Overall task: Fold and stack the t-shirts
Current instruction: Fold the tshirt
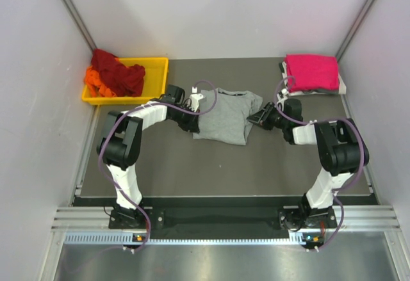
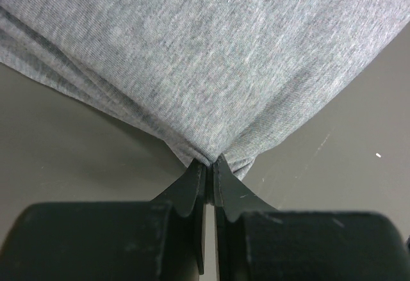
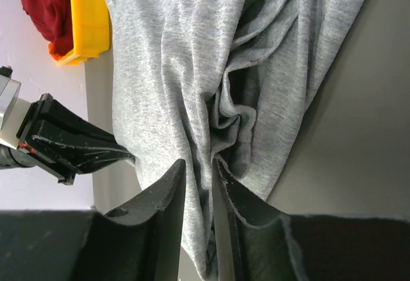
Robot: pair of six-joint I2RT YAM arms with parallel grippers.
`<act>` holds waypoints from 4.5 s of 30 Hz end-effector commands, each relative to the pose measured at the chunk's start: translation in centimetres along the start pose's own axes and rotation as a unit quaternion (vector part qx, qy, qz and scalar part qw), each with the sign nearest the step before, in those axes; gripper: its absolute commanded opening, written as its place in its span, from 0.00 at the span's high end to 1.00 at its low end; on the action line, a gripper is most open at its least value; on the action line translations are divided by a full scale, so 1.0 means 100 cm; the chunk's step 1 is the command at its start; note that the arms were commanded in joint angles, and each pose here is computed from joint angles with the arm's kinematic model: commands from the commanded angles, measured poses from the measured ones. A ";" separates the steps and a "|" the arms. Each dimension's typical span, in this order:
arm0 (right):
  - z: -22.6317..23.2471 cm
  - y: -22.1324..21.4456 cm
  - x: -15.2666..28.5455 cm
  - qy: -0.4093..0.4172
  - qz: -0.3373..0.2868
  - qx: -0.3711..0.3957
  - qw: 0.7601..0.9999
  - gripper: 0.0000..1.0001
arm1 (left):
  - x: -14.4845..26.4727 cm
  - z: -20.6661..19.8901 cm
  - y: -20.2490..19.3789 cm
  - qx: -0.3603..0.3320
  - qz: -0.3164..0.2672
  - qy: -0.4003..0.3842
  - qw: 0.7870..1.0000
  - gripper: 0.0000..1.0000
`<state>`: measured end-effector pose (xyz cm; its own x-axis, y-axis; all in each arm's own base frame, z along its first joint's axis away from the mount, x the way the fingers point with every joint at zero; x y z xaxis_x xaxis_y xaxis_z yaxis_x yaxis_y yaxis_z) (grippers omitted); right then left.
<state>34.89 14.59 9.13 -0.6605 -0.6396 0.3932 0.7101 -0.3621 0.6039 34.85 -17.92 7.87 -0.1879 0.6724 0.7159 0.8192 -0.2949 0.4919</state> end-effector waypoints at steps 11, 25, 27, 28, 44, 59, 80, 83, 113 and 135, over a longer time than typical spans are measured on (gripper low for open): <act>0.013 0.007 -0.022 0.025 -0.008 0.011 1.000 0.75 | 0.004 -0.007 0.005 -0.008 0.003 -0.011 1.000 1.00; -0.005 0.025 0.011 -0.017 -0.031 0.022 0.999 1.00 | 0.009 -0.005 -0.003 -0.027 0.014 0.000 1.000 1.00; -0.014 0.028 0.021 -0.031 -0.025 0.027 0.999 1.00 | 0.009 -0.004 -0.004 -0.030 0.016 0.004 0.999 1.00; -0.012 0.033 0.025 -0.027 -0.026 0.034 0.999 1.00 | 0.009 -0.003 -0.005 -0.031 0.018 0.007 0.999 1.00; -0.017 0.053 0.012 -0.021 0.016 0.061 0.998 0.72 | 0.000 -0.009 0.001 -0.034 0.024 -0.021 0.999 1.00; 0.010 -0.029 0.014 -0.021 0.064 0.060 0.996 0.71 | 0.003 -0.013 0.000 -0.040 0.022 -0.022 0.999 1.00; 0.002 -0.036 0.043 -0.031 0.067 0.052 0.996 1.00 | 0.012 -0.008 -0.003 -0.064 0.031 0.007 0.997 1.00; 0.001 -0.049 0.050 -0.025 0.094 0.050 0.994 1.00 | 0.012 -0.008 -0.005 -0.065 0.036 0.004 0.997 1.00; 0.009 0.090 -0.009 -0.117 0.048 0.194 0.973 0.54 | 0.020 0.024 0.151 -0.014 -0.139 0.066 0.988 0.39; -0.001 0.071 -0.035 -0.119 0.087 0.182 0.972 1.00 | -0.008 0.013 0.163 -0.034 -0.140 0.032 0.989 1.00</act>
<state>41.71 14.50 8.44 -0.5298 -0.4973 0.6870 0.7795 0.0338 0.6256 48.41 -21.90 10.09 -0.3709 0.6511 0.6622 0.7673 -0.1869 0.6135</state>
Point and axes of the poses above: each gripper's point midway between its finger pads, its own x axis back along the fingers, its own z axis along the line the jaws close on, y = z × x, the point moved 6 cm from there along x, back along the fingers, and after that the axes turned 15 degrees about x, right-handed, at the moved point
